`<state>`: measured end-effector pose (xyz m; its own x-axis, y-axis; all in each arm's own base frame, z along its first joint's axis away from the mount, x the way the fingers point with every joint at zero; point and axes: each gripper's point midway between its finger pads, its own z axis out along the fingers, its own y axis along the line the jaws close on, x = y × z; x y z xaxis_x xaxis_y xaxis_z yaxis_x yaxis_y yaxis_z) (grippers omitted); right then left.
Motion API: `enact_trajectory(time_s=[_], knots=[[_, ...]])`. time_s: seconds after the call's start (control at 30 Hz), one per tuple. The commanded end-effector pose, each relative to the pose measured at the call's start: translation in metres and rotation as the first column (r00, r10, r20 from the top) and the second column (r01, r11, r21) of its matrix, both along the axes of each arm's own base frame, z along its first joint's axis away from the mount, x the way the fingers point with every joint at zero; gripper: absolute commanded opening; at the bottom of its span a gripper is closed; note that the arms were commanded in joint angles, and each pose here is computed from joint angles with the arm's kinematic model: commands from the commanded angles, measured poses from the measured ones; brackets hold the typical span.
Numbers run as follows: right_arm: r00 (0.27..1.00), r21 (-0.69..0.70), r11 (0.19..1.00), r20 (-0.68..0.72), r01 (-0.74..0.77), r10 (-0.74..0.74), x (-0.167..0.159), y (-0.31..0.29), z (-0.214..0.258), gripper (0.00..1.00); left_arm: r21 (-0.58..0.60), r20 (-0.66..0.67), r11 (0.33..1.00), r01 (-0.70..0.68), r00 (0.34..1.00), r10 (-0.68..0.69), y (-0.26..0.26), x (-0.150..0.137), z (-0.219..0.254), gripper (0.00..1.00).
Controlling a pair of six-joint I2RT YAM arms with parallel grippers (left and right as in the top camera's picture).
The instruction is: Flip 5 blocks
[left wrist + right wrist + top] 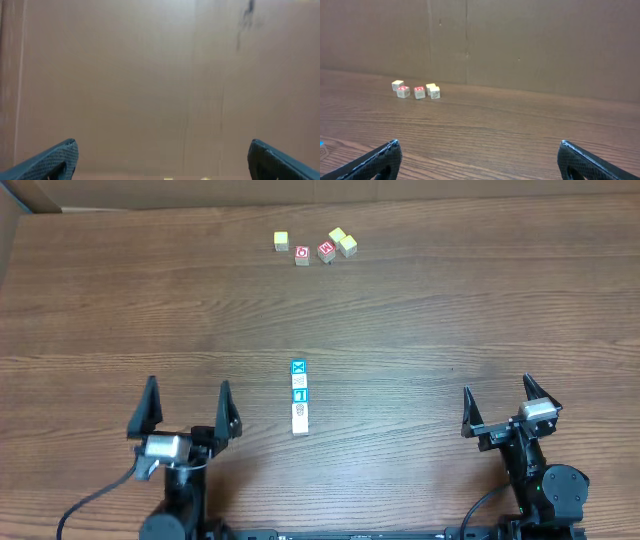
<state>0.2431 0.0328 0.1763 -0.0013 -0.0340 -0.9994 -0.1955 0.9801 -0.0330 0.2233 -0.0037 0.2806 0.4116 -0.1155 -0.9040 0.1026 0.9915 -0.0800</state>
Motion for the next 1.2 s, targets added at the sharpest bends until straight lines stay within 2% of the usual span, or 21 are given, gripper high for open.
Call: enact_trajectory(time_s=[0.0, 0.17, 0.3, 1.17], knots=[[1.0, -0.004, 1.0, 0.003, -0.013, 0.013, 0.0, 0.003, -0.002, 1.0, -0.05, -0.126, 0.998, -0.047, 0.991, 0.041, 0.009, 0.012, -0.031, 1.0], [1.0, -0.004, 1.0, 0.003, -0.013, 0.013, 0.0, 0.003, -0.002, 1.0, -0.06, -0.368, 0.992, -0.108, 0.927, 0.079, 0.016, 0.023, -0.091, 1.0], [1.0, -0.004, 1.0, 0.003, -0.013, 0.013, 0.0, 0.003, -0.002, 1.0, -0.052, -0.485, 0.993, -0.107, 0.872, 0.069, 0.015, 0.023, -0.123, 1.0], [1.0, -0.004, 1.0, 0.003, -0.013, 0.013, 0.0, 0.003, -0.002, 1.0, -0.049, -0.492, 0.994, -0.098, 0.869, 0.061, 0.013, 0.023, -0.125, 1.0]])
